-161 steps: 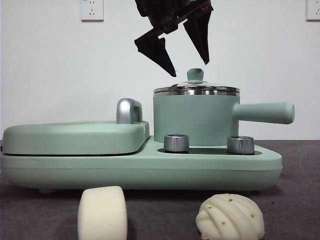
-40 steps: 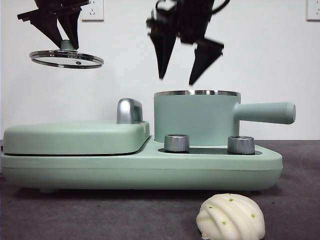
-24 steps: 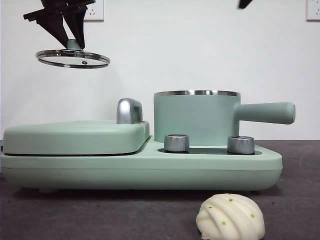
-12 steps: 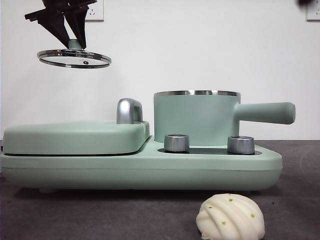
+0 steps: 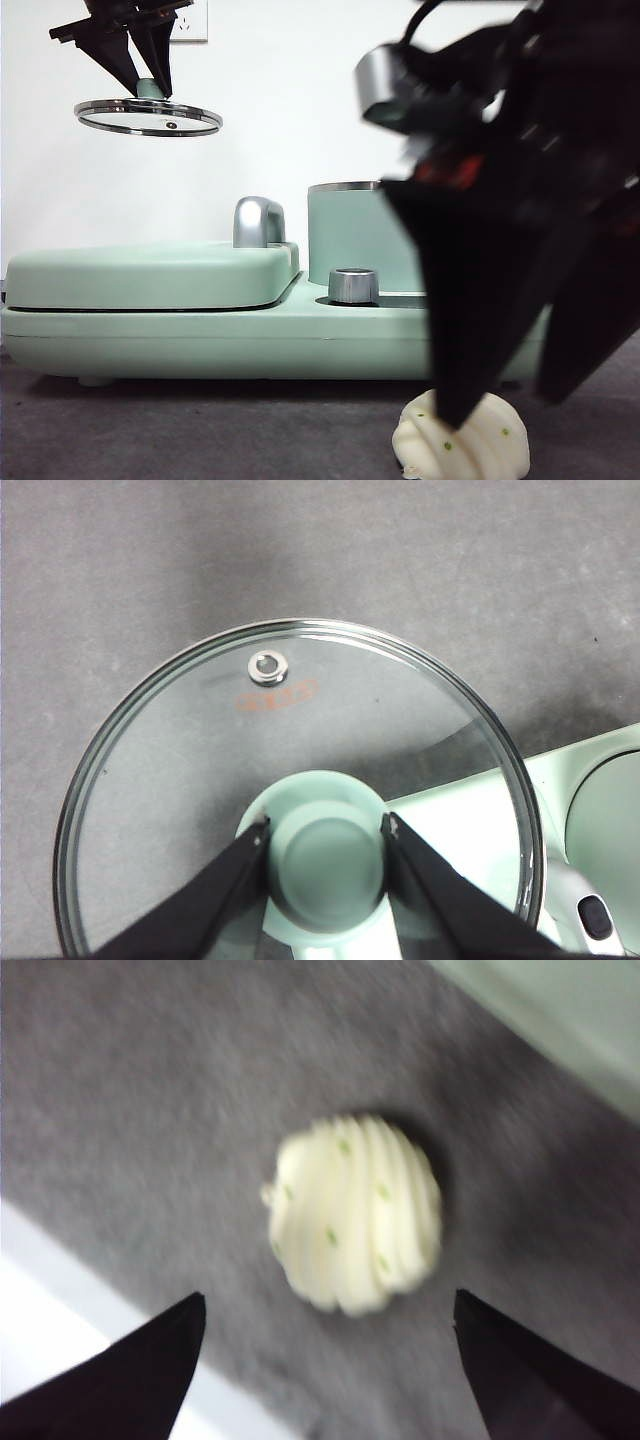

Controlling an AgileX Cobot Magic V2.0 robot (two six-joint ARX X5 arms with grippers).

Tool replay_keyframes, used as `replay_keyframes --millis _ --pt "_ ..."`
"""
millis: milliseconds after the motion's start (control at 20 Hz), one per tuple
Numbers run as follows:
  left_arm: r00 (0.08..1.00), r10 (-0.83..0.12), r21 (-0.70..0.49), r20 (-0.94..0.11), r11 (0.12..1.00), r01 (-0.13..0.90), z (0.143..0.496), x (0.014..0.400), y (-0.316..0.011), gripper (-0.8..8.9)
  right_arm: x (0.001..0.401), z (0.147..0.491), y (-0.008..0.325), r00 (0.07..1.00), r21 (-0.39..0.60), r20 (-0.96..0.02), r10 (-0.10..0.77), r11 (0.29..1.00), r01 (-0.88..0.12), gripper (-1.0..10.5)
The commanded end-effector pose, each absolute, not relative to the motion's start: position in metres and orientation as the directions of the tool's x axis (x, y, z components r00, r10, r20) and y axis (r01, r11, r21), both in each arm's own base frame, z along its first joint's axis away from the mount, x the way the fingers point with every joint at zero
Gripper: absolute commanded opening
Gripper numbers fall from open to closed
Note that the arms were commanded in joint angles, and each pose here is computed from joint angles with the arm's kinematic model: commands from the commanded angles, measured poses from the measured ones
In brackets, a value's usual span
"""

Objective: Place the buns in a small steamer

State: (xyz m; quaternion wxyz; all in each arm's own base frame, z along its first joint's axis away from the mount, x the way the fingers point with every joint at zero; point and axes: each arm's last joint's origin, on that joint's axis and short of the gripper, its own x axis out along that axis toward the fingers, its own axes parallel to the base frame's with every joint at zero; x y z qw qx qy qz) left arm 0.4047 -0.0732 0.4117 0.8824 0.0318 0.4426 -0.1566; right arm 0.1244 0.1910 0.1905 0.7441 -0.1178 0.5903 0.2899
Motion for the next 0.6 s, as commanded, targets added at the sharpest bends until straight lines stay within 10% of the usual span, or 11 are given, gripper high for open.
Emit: replay_keyframes --millis 50,350,600 --pt "0.609 -0.259 -0.073 -0.749 0.947 0.313 0.426 0.399 -0.074 1.19 0.129 0.183 0.202 0.154 0.179 -0.935 0.319 0.800 -0.572 3.9" --pt "0.608 -0.263 -0.077 -0.749 0.946 0.315 0.426 0.399 -0.074 1.19 0.135 0.171 0.209 0.186 0.136 -0.940 0.286 0.814 -0.564 3.9" --pt "0.607 -0.265 -0.078 -0.749 0.946 0.315 0.426 0.399 -0.074 1.19 0.135 0.171 0.209 0.187 0.136 -0.940 0.287 0.814 -0.564 1.7"
